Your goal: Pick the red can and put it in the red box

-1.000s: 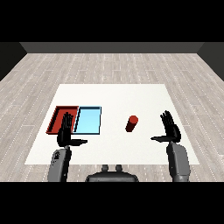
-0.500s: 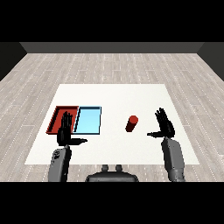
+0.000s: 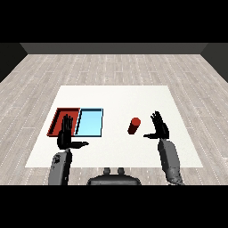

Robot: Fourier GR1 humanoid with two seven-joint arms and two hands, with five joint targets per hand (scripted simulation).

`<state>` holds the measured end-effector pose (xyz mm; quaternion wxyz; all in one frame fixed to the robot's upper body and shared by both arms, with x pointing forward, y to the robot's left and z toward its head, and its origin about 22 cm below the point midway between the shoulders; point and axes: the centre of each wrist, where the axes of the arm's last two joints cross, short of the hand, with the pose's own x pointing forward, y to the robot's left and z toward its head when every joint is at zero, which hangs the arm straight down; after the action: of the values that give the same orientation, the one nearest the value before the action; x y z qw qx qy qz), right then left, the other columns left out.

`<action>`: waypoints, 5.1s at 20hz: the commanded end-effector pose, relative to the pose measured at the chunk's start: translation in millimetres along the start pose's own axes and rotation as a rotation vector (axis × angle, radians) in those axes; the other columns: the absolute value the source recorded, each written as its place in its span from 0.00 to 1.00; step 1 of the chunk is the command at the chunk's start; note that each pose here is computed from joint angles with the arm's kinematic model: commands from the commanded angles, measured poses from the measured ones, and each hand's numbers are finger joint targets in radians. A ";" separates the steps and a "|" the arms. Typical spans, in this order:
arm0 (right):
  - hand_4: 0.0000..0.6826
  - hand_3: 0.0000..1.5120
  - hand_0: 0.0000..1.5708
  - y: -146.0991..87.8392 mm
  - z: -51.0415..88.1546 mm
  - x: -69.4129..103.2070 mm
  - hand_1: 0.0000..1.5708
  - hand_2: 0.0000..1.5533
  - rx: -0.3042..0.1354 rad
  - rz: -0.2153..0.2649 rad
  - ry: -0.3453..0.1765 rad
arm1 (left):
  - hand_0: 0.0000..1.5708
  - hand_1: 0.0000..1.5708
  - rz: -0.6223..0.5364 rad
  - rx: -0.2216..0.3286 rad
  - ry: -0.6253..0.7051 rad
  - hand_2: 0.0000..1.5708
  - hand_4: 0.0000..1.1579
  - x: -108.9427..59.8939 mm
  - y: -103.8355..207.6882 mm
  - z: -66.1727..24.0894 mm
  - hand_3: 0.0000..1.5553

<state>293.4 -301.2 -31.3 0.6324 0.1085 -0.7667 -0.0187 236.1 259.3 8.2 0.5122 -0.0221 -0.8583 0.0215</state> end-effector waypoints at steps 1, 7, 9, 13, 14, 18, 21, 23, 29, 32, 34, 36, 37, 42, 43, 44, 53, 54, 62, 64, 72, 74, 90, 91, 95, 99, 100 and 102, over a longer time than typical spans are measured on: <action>0.00 0.00 0.00 47.6 9.4 -15.2 0.00 0.00 -0.016 -0.040 -0.005 | 0.00 0.00 -0.004 0.013 0.001 0.00 0.00 8.9 3.1 -7.2 0.00; 0.00 0.00 0.00 24.8 3.5 -28.5 0.00 0.00 0.004 -0.072 0.029 | 0.00 0.00 0.012 -0.011 -0.005 0.00 0.00 -1.6 -6.3 -3.5 0.00; 0.00 0.00 0.00 21.2 -0.1 -30.3 0.00 0.00 -0.002 -0.078 0.037 | 0.00 0.00 0.003 -0.001 -0.013 0.00 0.00 8.2 -17.7 -0.1 0.00; 0.00 0.00 0.00 34.1 -21.9 -36.7 0.00 0.00 0.008 -0.097 0.044 | 0.00 0.00 0.040 -0.015 -0.005 0.00 0.00 20.2 2.5 -13.4 0.00; 0.00 0.00 0.00 36.2 -3.2 -49.8 0.00 0.00 0.004 -0.103 0.034 | 0.00 0.00 0.025 -0.002 0.003 0.00 0.00 -17.1 -12.6 -0.8 0.00; 0.00 0.00 0.00 63.9 -23.8 -33.6 0.00 0.00 0.021 -0.110 0.066 | 0.00 0.00 0.019 -0.010 -0.010 0.00 0.00 -11.8 -17.9 -2.1 0.00; 0.00 0.00 0.00 57.4 -15.3 -28.5 0.00 0.00 0.015 -0.102 0.049 | 0.00 0.00 0.039 -0.018 -0.013 0.00 0.00 -0.5 9.1 -2.2 0.00; 0.00 0.00 0.00 46.8 -21.7 -44.6 0.00 0.00 0.032 -0.107 0.077 | 0.00 0.00 0.015 -0.018 -0.023 0.00 0.00 1.2 9.7 -17.4 0.00; 0.00 0.00 0.00 57.3 -23.5 -55.6 0.00 0.00 -0.010 -0.095 0.102 | 0.00 0.00 0.044 -0.019 -0.022 0.00 0.00 -0.4 -16.5 -6.4 0.00; 0.00 0.00 0.00 66.3 -17.3 -43.1 0.00 0.00 -0.006 -0.120 0.105 | 0.00 0.00 0.040 -0.025 -0.005 0.00 0.00 -2.3 -18.7 -1.7 0.00; 0.00 0.00 0.00 66.4 -18.3 -57.8 0.00 0.00 -0.007 -0.098 0.110 | 0.00 0.00 0.031 -0.003 -0.022 0.00 0.00 -10.0 -27.3 -13.2 0.00; 0.00 0.00 0.00 41.6 -27.1 -45.7 0.00 0.00 -0.020 -0.107 0.096 | 0.00 0.00 0.037 -0.022 -0.025 0.00 0.00 10.0 -6.5 -12.9 0.00; 0.00 0.00 0.00 45.4 -32.9 -50.3 0.00 0.00 -0.017 -0.079 0.110 | 0.00 0.00 0.034 -0.013 -0.029 0.00 0.00 6.3 -3.3 8.6 0.00; 0.00 0.00 0.00 63.5 -22.9 -60.1 0.00 0.00 0.001 -0.090 0.118 | 0.00 0.00 0.016 -0.007 -0.020 0.00 0.00 5.4 -18.2 -10.1 0.00; 0.00 0.00 0.00 49.3 -43.7 -39.9 0.00 0.00 0.020 -0.074 0.129 | 0.00 0.00 0.024 -0.004 -0.001 0.00 0.00 3.1 -1.0 0.7 0.00; 0.00 0.00 0.00 64.9 -32.1 -44.0 0.00 0.00 0.022 -0.073 0.106 | 0.00 0.00 0.018 -0.009 -0.022 0.00 0.00 14.2 6.9 -17.5 0.00; 0.00 0.00 0.00 78.3 -48.4 -32.2 0.00 0.00 0.024 -0.103 0.132 | 0.00 0.00 0.029 0.002 -0.006 0.00 0.00 4.3 -6.1 -3.0 0.00; 0.00 0.00 0.00 87.8 -28.0 -50.9 0.00 0.00 0.029 -0.095 0.127 | 0.00 0.00 0.037 -0.019 -0.017 0.00 0.00 8.6 -6.6 3.4 0.00; 0.00 0.00 0.00 89.9 -63.9 -63.9 0.00 0.00 0.034 -0.062 0.169 | 0.00 0.00 0.040 -0.015 -0.031 0.00 0.00 8.8 -5.6 -11.3 0.00; 0.00 0.00 0.00 88.8 -58.6 -51.4 0.00 0.00 0.008 -0.068 0.185 | 0.00 0.00 0.049 0.003 -0.032 0.00 0.00 27.5 -0.2 9.7 0.00; 0.72 0.97 0.97 104.2 -68.2 -67.3 0.97 0.97 -0.040 0.049 0.194 | 0.00 0.00 0.046 -0.001 -0.026 0.00 0.00 -3.7 -5.2 -5.7 0.00; 0.72 0.97 0.97 109.2 -67.7 -64.7 0.97 0.97 -0.051 0.037 0.181 | 0.00 0.00 0.031 -0.006 -0.039 0.00 0.00 22.6 18.3 -4.4 0.00; 0.82 0.93 0.99 116.4 -77.7 -73.7 0.99 0.95 -0.066 0.184 0.231 | 0.00 0.00 0.038 -0.004 -0.033 0.00 0.00 6.6 -1.9 -8.0 0.00; 0.82 0.93 0.99 106.8 -84.2 -59.7 0.99 0.95 -0.074 0.201 0.226 | 0.00 0.00 0.045 0.003 -0.019 0.00 0.00 6.4 -22.5 -5.7 0.00; 0.85 0.92 0.97 120.5 -81.6 -50.8 0.97 0.95 -0.070 0.194 0.147 | 0.00 0.00 0.067 0.008 -0.025 0.00 0.00 -13.0 -4.7 0.2 0.00; 0.86 0.91 0.98 113.7 -90.9 -32.1 0.98 0.95 -0.076 0.173 0.091 | 0.00 0.00 0.051 -0.006 -0.018 0.00 0.00 10.3 -6.1 -3.1 0.00; 0.85 0.91 0.98 121.9 -83.8 -21.1 0.98 0.94 -0.073 0.162 0.040 | 0.00 0.00 0.046 -0.018 -0.013 0.00 0.00 5.9 -8.0 -5.3 0.00; 0.85 0.91 0.98 107.9 -65.1 -13.3 0.98 0.94 -0.077 0.150 0.025 | 0.00 0.00 0.051 -0.029 -0.011 0.00 0.00 12.7 -7.5 -1.7 0.00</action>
<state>359.8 -180.6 -26.8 0.6666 0.0208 -0.7450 0.0141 240.6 249.9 14.1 0.5034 -0.0471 -0.8623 0.0273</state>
